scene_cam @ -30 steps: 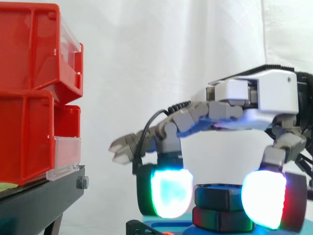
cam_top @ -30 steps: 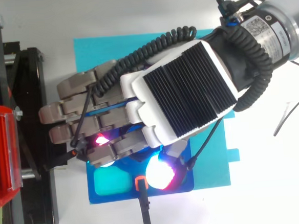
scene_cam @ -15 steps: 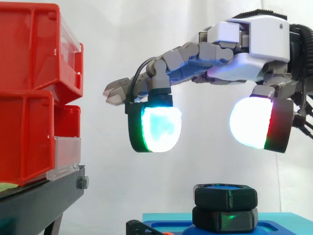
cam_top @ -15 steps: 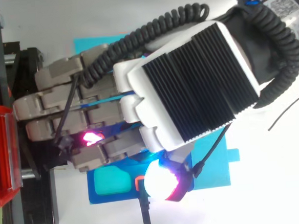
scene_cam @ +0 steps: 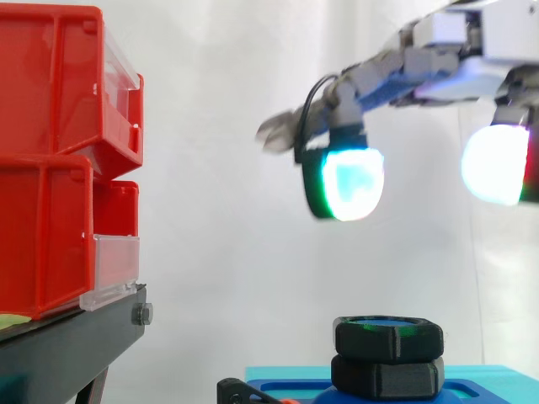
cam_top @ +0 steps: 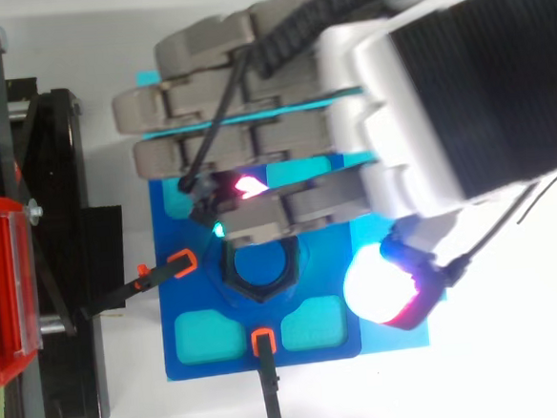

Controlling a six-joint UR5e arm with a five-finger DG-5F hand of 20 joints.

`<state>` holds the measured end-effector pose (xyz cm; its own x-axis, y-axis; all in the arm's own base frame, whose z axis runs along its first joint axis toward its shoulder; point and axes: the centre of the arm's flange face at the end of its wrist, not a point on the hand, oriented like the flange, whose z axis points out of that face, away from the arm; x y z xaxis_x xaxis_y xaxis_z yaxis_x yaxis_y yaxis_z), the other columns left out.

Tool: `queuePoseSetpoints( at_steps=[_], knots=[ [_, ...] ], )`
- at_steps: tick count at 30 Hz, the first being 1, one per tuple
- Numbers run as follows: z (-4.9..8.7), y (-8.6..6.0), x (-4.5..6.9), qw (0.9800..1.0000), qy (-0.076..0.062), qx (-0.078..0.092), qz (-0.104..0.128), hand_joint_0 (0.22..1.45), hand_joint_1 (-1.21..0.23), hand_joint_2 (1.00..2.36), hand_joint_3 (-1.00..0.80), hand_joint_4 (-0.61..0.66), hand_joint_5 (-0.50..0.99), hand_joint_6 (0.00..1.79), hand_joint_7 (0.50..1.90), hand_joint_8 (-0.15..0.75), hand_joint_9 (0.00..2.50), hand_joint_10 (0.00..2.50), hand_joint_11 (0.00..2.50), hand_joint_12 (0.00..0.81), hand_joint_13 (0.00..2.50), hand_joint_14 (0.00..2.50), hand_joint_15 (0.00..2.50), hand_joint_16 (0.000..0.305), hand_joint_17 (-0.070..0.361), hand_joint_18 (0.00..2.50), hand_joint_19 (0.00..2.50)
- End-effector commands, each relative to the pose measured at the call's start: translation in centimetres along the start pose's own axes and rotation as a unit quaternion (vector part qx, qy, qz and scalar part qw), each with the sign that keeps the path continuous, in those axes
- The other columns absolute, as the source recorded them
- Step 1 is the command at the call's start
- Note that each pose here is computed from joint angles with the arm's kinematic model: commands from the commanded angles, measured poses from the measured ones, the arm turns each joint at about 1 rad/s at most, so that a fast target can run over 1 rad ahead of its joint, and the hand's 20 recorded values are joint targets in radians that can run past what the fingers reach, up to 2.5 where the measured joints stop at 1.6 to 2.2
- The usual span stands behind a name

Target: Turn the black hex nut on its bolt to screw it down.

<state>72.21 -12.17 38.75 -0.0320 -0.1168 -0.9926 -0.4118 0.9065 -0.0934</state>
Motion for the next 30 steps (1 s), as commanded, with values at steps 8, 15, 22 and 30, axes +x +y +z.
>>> queuePoseSetpoints(
  at_steps=[8, 15, 22, 30],
  knots=[
    [-8.4, 3.4, 2.3, 0.9988, -0.002, 0.044, 0.022, 0.43, -0.45, 1.00, -0.50, 0.21, -0.11, 0.50, 1.18, 0.218, 0.37, 0.00, 0.00, 0.330, 0.26, 0.00, 0.00, 0.050, 0.113, 0.17, 0.31],
    [-9.1, 3.4, 3.0, 0.9960, 0.019, 0.044, 0.075, 0.44, -0.45, 1.00, -0.50, 0.22, -0.11, 0.50, 1.16, 0.211, 0.37, 0.00, 0.00, 0.332, 0.26, 0.00, 0.00, 0.051, 0.115, 0.20, 0.32],
    [-8.3, 3.2, 2.4, 0.9820, -0.019, 0.043, 0.183, 0.46, -0.47, 1.00, -0.50, 0.18, -0.12, 0.50, 1.14, 0.205, 0.37, 0.00, 0.00, 0.329, 0.26, 0.00, 0.00, 0.052, 0.118, 0.22, 0.34],
    [-7.4, 2.9, 1.5, 0.9433, -0.067, 0.030, 0.324, 0.46, -0.47, 1.00, -0.50, 0.23, -0.13, 0.50, 1.02, 0.204, 0.38, 0.00, 0.00, 0.333, 0.26, 0.00, 0.00, 0.053, 0.120, 0.23, 0.34]
  ],
)
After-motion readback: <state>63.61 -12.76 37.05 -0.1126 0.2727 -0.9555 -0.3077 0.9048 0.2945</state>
